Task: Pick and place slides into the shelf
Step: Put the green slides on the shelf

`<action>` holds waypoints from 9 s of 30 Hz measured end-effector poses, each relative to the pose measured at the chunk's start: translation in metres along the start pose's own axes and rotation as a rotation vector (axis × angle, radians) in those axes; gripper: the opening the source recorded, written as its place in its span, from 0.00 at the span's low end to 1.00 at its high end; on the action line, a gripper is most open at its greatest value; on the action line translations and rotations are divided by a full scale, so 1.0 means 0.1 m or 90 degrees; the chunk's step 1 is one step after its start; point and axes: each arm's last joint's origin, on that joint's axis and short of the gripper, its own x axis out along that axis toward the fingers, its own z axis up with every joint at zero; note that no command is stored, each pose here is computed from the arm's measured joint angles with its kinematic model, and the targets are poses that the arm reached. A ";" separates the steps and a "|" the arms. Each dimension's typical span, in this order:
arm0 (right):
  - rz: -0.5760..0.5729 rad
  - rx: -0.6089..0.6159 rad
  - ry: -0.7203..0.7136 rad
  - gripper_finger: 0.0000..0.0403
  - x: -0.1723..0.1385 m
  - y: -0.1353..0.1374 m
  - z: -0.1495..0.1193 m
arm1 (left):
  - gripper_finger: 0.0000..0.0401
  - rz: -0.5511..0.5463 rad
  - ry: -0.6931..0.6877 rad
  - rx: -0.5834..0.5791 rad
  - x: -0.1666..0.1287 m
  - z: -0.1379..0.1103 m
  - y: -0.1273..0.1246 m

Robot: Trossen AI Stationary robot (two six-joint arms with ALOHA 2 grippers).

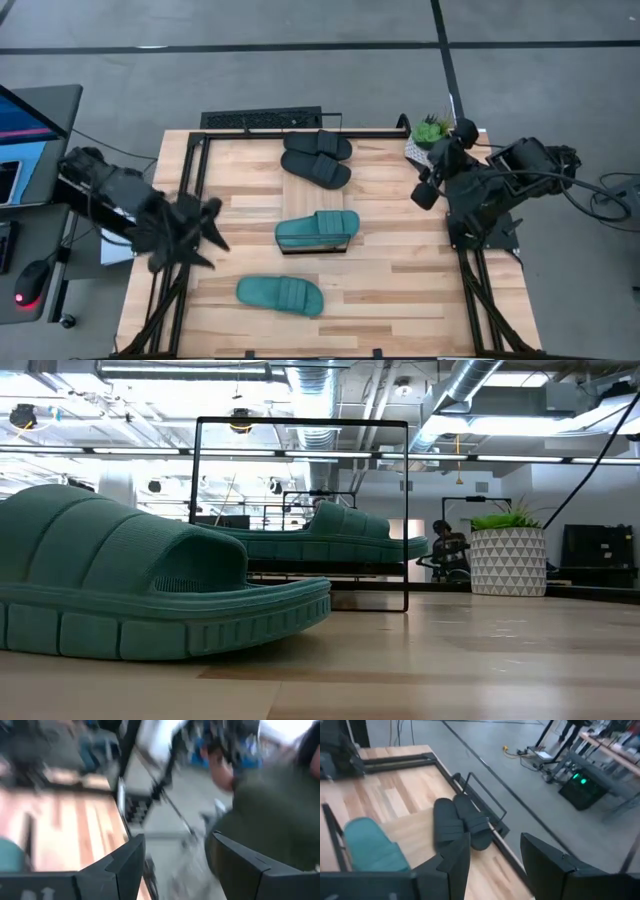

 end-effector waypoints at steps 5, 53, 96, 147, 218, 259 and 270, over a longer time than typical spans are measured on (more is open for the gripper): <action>0.018 0.048 -0.006 0.41 -0.05 0.04 -0.01 | 0.52 0.052 0.150 -0.070 0.14 -0.24 0.04; 0.184 0.111 0.050 0.41 -0.25 0.20 -0.10 | 0.46 0.529 -0.156 -0.649 1.06 -1.38 -0.19; 0.301 -0.016 0.085 0.41 -0.31 0.14 -0.14 | 0.46 0.601 0.139 -0.507 2.05 -1.83 0.57; 0.311 -0.028 0.083 0.41 -0.32 0.12 -0.15 | 0.01 0.541 0.146 -0.613 2.41 -2.07 0.76; 0.241 -0.024 0.046 0.41 -0.26 -0.20 -0.13 | 0.00 0.672 0.061 -0.285 0.50 0.57 1.51; 0.176 0.059 0.075 0.41 -0.11 -0.31 -0.09 | 0.00 0.636 0.094 -0.445 0.57 -0.19 2.35; 0.196 0.051 0.080 0.41 -0.12 -0.29 -0.10 | 0.00 0.660 0.066 -0.490 0.83 -0.29 2.38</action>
